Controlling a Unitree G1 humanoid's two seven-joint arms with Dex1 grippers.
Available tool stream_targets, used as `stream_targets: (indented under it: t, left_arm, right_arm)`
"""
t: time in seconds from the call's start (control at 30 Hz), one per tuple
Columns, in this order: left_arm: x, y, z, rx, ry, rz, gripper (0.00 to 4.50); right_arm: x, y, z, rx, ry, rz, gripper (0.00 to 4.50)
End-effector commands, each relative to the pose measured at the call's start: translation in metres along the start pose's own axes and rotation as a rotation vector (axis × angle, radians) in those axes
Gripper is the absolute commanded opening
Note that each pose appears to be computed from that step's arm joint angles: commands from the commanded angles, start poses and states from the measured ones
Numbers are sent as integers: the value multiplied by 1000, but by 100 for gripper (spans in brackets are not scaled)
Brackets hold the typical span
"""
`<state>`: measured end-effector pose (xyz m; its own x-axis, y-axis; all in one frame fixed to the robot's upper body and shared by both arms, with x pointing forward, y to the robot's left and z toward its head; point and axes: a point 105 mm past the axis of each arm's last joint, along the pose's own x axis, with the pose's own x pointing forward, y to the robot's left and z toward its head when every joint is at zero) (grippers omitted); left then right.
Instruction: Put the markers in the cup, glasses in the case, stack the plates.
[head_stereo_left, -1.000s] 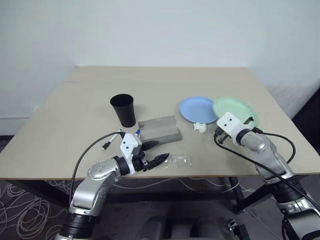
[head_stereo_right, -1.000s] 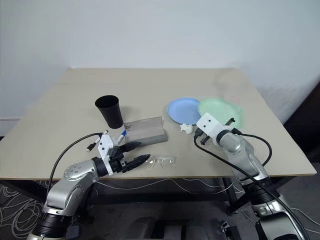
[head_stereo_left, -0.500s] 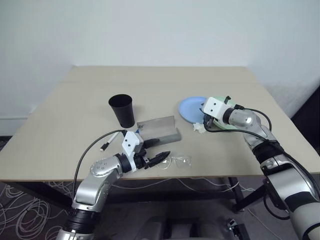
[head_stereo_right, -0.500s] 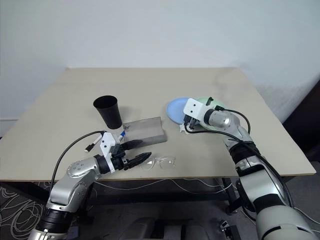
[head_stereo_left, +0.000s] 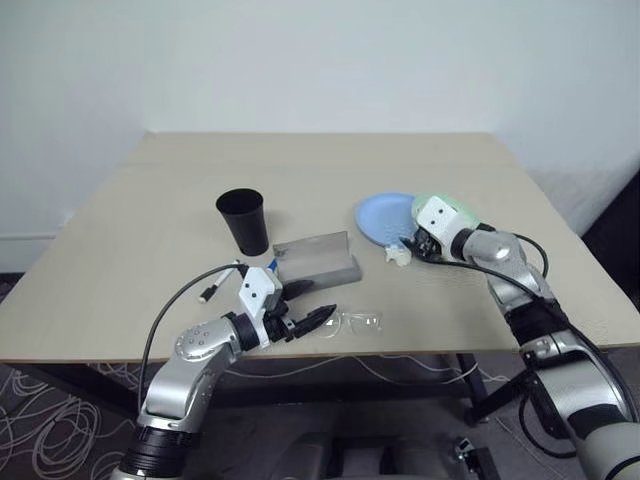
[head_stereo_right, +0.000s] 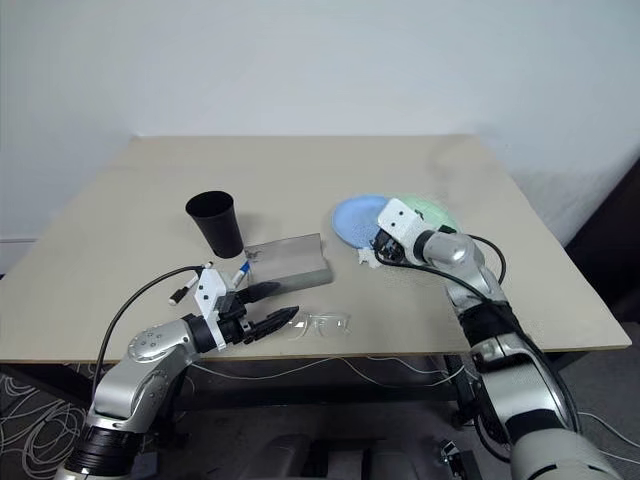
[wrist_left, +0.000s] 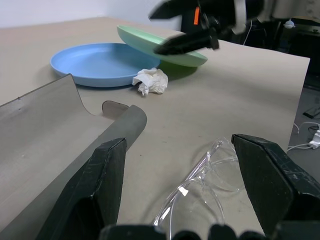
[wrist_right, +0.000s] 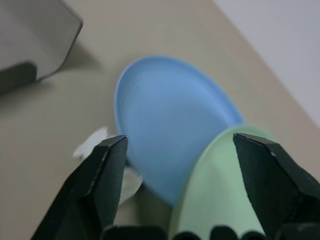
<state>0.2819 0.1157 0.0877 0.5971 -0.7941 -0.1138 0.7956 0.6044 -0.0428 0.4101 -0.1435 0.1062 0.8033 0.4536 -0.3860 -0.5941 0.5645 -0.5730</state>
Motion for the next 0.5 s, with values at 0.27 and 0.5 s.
stream_targets:
  t: [0.27, 0.5]
  left_arm:
    - [6, -1, 19, 51, -45, -34, 355]
    - [7, -1, 23, 56, -53, -46, 355]
  right_arm:
    - [1, -18, -21, 3, 122, -112, 324]
    - [8, -19, -23, 2, 123, -109, 88]
